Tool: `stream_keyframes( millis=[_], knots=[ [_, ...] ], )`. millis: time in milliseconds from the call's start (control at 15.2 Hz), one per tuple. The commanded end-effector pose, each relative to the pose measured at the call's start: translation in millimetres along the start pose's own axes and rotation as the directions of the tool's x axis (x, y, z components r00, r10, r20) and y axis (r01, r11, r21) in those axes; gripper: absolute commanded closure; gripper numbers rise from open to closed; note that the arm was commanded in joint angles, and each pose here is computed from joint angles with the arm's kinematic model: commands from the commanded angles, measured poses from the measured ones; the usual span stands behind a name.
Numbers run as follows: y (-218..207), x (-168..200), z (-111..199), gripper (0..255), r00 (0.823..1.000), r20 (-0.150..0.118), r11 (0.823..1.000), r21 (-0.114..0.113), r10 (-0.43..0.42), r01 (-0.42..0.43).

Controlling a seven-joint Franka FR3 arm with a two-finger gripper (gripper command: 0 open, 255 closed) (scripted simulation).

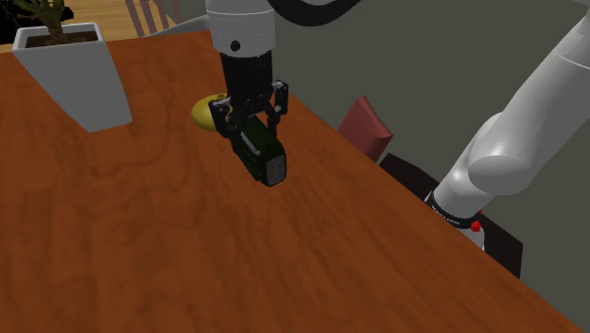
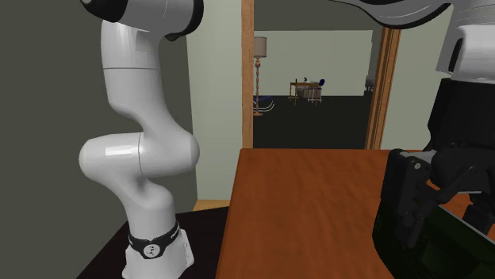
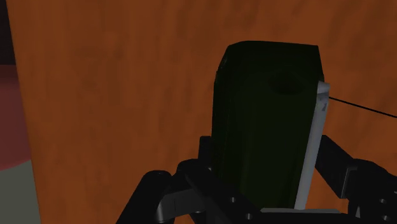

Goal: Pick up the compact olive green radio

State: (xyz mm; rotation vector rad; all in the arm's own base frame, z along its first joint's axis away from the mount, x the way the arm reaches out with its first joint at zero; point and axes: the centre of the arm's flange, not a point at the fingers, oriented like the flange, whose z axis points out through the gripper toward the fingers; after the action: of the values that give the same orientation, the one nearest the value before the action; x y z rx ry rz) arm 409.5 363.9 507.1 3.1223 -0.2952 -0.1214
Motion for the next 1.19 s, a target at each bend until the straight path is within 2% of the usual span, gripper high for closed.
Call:
stream_keyframes(
  millis=[0, 528, 1122],
  knots=[
    [-0.2, 0.1, 1.5, 255, 1.0, 0.001, 1.0, 0.0, 0.0, 0.0],
    [0.3, 0.6, 2.0, 255, 1.0, 0.001, 1.0, 0.0, 0.0, 0.0],
    [0.8, -3.0, -45.3, 255, 1.0, 0.001, 1.0, 0.0, 0.0, 0.0]
  ],
)
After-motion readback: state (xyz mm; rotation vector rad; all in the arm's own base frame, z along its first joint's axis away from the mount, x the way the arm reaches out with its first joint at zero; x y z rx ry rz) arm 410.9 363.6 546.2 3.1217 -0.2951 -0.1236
